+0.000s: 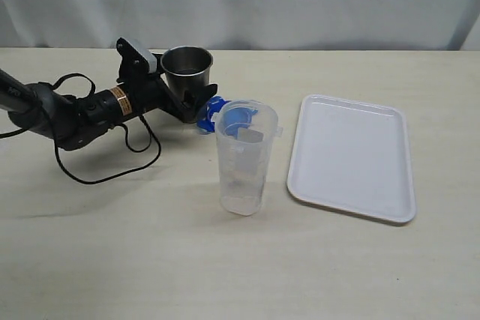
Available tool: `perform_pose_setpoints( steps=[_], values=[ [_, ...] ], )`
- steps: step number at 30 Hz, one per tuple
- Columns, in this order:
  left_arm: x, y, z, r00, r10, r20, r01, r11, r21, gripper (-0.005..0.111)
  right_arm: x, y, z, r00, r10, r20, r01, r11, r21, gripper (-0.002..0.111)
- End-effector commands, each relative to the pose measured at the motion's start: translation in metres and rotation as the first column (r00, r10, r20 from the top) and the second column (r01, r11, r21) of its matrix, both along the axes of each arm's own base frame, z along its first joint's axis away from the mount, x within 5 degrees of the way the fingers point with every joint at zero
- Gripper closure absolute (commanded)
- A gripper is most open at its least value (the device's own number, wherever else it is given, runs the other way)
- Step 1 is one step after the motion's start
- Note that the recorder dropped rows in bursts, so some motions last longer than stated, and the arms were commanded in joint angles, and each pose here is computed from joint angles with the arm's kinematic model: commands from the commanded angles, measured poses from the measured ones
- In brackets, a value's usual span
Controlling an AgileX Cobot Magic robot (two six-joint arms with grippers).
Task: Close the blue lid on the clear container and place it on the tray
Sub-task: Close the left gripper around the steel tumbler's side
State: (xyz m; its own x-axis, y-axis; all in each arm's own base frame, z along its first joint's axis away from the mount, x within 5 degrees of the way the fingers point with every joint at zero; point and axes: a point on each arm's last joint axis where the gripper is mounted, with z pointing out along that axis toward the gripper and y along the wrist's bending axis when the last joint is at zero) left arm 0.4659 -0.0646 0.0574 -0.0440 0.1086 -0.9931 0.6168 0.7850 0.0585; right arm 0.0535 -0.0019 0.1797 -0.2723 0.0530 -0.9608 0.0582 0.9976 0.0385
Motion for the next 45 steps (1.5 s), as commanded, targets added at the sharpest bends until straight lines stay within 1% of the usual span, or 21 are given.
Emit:
perform_pose_setpoints(
  steps=[1,4,6,19,22,28,33,37,39,45],
  values=[
    [0.0040,-0.0011,-0.0111,0.999,0.020,-0.026,-0.019,1.000,0.006,0.003,0.0000,-0.0003,0.0024,1.000,-0.003,0.021,0.003,1.000,-0.006,0.104],
    [0.0047,0.0000,-0.0167,0.999,0.038,-0.028,-0.039,0.999,-0.020,0.003,0.0000,-0.0003,0.0024,1.000,-0.003,0.021,0.003,1.000,-0.006,0.104],
    [0.0052,0.0007,-0.0157,0.999,0.050,-0.019,-0.050,0.998,-0.039,0.003,0.0000,-0.0003,0.0024,1.000,-0.003,0.021,0.003,1.000,-0.006,0.104],
    [0.0049,-0.0002,-0.0121,0.999,0.039,0.009,-0.039,0.997,-0.068,0.003,0.0000,-0.0003,0.0024,1.000,-0.003,0.021,0.003,1.000,-0.006,0.104],
    [0.0043,-0.0013,-0.0093,0.999,0.027,0.029,-0.024,0.995,-0.092,0.003,0.0000,-0.0003,0.0024,1.000,-0.003,0.021,0.003,1.000,-0.006,0.104],
    [0.0051,0.0000,-0.0115,0.999,0.043,0.008,-0.042,0.996,-0.081,0.003,0.0000,-0.0003,0.0024,1.000,-0.003,0.021,0.003,1.000,-0.006,0.104],
    [0.0050,-0.0038,-0.0153,0.998,0.049,-0.026,-0.050,0.997,-0.055,0.003,0.0000,-0.0003,0.0024,1.000,-0.003,0.021,0.003,1.000,-0.006,0.104],
    [0.0049,-0.0075,-0.0153,0.998,0.049,-0.028,-0.051,0.997,-0.058,0.003,0.0000,-0.0003,0.0024,1.000,-0.003,0.021,0.003,1.000,-0.006,0.104],
    [0.0057,-0.0059,-0.0167,0.997,0.069,-0.044,-0.071,0.996,-0.054,0.003,0.0000,-0.0003,0.0024,1.000,-0.003,0.021,0.003,1.000,-0.006,0.104],
    [0.0060,-0.0055,-0.0170,0.996,0.074,-0.048,-0.077,0.996,-0.053,0.003,0.0000,-0.0003,0.0024,1.000,-0.003,0.021,0.003,1.000,-0.006,0.104]
  ],
)
